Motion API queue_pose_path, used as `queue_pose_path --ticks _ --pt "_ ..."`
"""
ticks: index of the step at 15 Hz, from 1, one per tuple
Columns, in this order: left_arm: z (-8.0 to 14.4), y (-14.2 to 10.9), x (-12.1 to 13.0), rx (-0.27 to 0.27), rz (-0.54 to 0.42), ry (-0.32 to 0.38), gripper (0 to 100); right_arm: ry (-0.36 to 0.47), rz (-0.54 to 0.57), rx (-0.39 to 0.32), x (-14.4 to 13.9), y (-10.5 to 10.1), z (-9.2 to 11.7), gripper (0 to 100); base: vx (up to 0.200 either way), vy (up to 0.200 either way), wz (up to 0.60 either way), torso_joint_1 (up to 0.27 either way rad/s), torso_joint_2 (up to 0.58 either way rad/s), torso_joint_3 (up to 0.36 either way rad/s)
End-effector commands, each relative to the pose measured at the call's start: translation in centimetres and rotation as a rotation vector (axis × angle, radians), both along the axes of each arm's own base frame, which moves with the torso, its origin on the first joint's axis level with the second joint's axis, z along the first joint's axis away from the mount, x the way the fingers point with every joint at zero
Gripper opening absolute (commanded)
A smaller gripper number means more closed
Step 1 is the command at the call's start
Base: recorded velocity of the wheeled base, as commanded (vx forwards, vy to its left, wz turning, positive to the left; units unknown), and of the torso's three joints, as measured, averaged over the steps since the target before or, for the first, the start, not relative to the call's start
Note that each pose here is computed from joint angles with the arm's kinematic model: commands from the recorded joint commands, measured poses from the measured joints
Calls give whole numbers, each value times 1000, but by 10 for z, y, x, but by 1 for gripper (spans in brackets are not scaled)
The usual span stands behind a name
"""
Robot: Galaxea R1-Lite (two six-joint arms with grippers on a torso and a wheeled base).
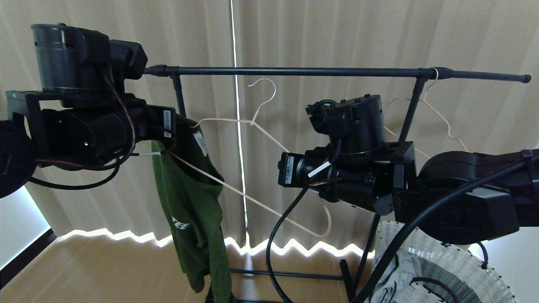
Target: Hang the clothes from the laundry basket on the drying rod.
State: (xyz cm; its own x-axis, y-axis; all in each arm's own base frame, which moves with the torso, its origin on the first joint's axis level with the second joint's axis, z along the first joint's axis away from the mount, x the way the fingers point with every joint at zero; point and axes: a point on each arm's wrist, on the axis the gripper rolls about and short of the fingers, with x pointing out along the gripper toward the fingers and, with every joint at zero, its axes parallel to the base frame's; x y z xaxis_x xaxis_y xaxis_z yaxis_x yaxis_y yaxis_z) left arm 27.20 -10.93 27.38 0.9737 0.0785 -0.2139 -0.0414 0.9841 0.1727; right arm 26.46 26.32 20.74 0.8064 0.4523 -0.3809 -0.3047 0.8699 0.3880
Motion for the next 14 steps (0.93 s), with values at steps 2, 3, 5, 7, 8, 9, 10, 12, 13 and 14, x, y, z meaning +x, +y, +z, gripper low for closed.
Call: queue_pose_path --ticks 2,3,5,7,8,9,10,12,13,14 --pt "3 -8 -7 -17 -31 -11 0 -6 -17 2 6 2 -1 0 0 0 0 0 0 0" --pt "4 -14 -10 -38 -52 -14 0 -9 -15 5 5 2 0 0 0 0 0 0 0 0" --pt "6 -30 -15 -108 -95 -21 0 -25 -9 18 6 7 0 0 0 0 0 0 0 0" --pt "12 -41 -18 -186 -123 -35 0 -47 2 29 6 11 1 0 0 0 0 0 0 0" --pt "12 -42 -18 -193 -126 -34 0 -48 4 29 5 11 1 0 0 0 0 0 0 0" --pt "12 -42 -18 -193 -126 -34 0 -48 4 29 5 11 1 0 0 0 0 0 0 0" --pt "19 -48 -17 -264 -146 -54 0 -44 19 25 3 18 -2 0 0 0 0 0 0 0" --pt "28 -52 -15 -332 -180 -74 0 -49 39 27 -1 24 -6 0 0 0 0 0 0 0" --pt "33 -53 -13 -359 -200 -85 0 -54 51 20 -2 28 -8 0 0 0 0 0 0 0" --pt "38 -53 -12 -391 -214 -95 0 -64 64 14 -4 31 -9 0 0 0 0 0 0 0"
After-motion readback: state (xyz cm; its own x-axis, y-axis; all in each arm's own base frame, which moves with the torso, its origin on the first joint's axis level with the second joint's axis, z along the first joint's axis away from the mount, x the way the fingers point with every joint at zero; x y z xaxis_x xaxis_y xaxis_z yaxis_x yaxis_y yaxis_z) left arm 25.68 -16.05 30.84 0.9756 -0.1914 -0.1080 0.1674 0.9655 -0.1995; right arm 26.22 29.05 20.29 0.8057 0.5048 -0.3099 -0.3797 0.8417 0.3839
